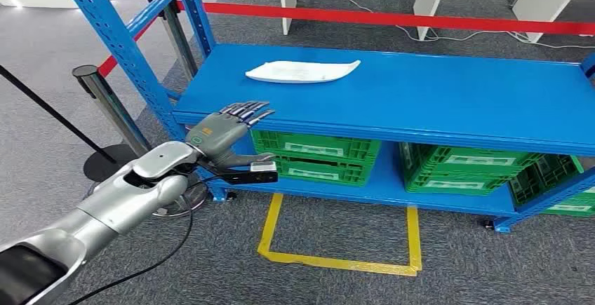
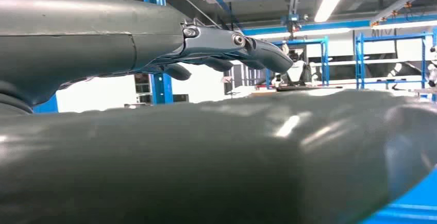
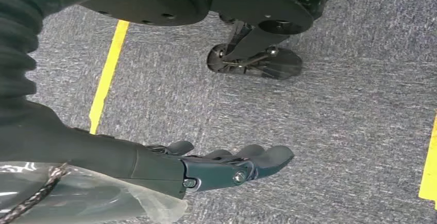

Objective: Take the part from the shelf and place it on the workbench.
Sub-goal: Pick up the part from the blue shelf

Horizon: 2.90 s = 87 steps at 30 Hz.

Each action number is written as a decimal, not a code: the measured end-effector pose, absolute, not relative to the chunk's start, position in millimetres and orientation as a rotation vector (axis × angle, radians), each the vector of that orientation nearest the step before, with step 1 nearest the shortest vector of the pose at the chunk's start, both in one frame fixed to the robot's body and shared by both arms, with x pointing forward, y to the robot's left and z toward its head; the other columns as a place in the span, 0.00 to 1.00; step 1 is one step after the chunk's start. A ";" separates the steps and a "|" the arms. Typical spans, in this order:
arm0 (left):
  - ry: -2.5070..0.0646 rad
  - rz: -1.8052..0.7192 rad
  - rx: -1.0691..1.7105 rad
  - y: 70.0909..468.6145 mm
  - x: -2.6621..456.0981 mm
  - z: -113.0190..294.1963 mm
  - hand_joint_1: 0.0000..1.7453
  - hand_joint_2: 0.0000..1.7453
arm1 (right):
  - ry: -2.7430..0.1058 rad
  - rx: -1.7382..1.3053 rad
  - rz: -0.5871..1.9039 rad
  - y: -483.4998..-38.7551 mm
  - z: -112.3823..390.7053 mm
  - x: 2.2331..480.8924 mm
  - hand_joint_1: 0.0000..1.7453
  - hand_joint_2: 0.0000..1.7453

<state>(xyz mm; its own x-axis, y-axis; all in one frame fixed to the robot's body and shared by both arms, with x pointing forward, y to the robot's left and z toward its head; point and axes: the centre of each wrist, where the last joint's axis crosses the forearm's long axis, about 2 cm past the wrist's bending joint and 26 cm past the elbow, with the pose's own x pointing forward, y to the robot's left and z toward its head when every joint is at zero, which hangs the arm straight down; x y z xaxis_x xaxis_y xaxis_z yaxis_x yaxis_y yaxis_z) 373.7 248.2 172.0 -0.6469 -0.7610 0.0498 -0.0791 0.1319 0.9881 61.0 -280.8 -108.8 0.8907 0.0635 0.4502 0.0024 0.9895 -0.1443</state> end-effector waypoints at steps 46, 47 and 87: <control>-1.709 -1.466 1.032 291.3 399.7 192.4 0.00 0.00 | -0.457 -0.142 0.003 -278.5 -109.1 59.0 0.00 0.00; -1.704 -1.467 1.027 291.5 399.5 191.1 0.00 0.00 | -0.456 -0.142 0.003 -278.4 -109.2 58.6 0.00 0.00; -1.662 -1.481 0.957 298.5 401.0 178.7 0.00 0.00 | -0.444 -0.140 0.011 -276.5 -109.2 58.1 0.00 0.25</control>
<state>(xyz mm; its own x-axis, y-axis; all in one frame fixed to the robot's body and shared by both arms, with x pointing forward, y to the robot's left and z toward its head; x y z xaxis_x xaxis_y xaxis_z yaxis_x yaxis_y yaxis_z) 401.0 298.5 178.7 -0.4790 -0.8773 0.0288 -0.0721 0.0720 0.9948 58.1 -276.5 -109.2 0.9033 0.0414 0.4270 0.0197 0.9903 -0.1376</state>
